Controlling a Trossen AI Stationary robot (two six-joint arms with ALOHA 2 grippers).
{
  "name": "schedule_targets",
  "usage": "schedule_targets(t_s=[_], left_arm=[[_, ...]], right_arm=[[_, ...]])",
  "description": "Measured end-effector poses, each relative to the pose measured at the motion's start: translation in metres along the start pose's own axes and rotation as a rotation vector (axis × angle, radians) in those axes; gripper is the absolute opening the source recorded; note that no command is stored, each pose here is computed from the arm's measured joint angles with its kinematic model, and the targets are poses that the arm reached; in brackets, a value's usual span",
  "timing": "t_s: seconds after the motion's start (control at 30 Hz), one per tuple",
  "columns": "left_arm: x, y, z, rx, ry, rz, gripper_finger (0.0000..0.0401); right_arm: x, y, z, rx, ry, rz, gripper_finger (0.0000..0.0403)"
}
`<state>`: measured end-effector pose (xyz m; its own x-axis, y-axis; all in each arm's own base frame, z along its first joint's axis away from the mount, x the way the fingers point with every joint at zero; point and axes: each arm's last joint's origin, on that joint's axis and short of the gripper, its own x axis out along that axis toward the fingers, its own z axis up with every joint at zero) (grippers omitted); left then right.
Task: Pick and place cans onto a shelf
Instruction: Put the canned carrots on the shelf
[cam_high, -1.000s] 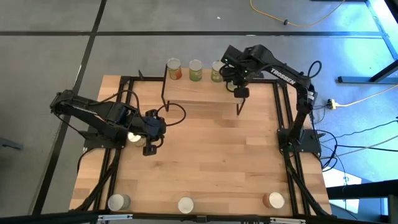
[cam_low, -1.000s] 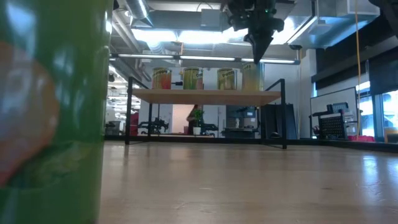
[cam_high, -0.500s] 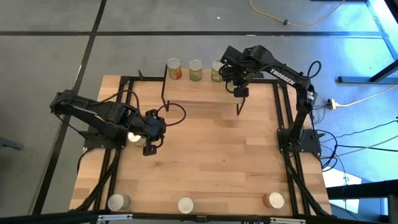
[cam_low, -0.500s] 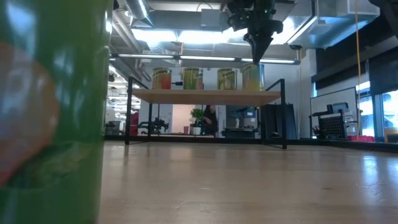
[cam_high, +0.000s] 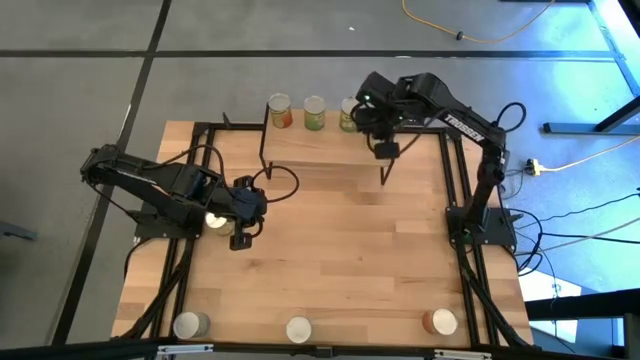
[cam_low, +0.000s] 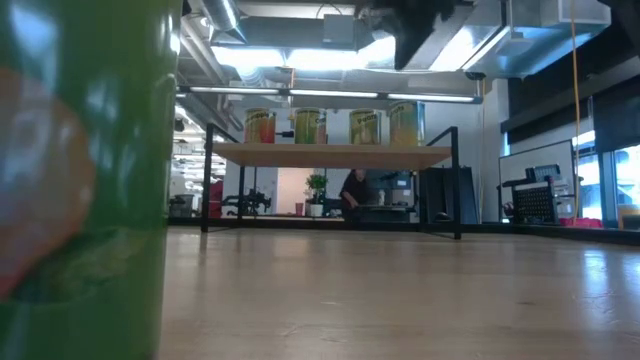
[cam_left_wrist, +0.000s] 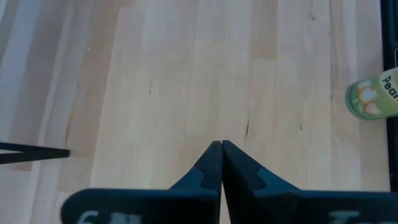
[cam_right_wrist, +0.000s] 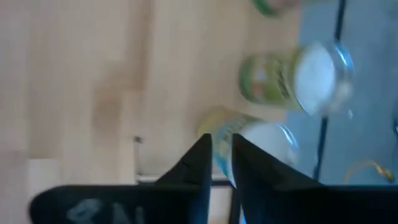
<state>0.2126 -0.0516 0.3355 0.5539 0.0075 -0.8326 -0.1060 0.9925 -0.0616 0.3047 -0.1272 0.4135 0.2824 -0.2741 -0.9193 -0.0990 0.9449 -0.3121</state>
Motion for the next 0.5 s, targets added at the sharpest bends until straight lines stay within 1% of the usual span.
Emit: schedule_targets(t_s=[0.07,0.1,0.17,0.27,0.43,0.5], left_arm=[[0.000,0.000,0.000,0.000,0.000,0.000,0.0000],[0.000,0.000,0.000,0.000,0.000,0.000,0.0000],[0.000,0.000,0.000,-0.007,0.000,0.000,0.0000],[0.000,0.000,0.000,-0.021,0.000,0.001,0.0000],[0.000,0.001,0.000,-0.022,-0.007,0.022,0.0000],[0.000,0.001,0.000,-0.022,-0.009,0.025,0.0000]], right_arm=[[-0.001,0.007,0.003,-0.017,-0.021,0.044,0.0019],[-0.002,0.009,0.004,-0.021,-0.032,0.061,0.0011],[0.000,0.012,0.006,-0.022,-0.046,0.095,0.0007],[0.007,0.015,0.006,-0.028,-0.024,0.116,0.0004],[0.029,0.015,0.001,-0.029,0.053,0.149,0.0003],[0.039,0.012,0.001,-0.021,0.050,0.140,0.0002]])
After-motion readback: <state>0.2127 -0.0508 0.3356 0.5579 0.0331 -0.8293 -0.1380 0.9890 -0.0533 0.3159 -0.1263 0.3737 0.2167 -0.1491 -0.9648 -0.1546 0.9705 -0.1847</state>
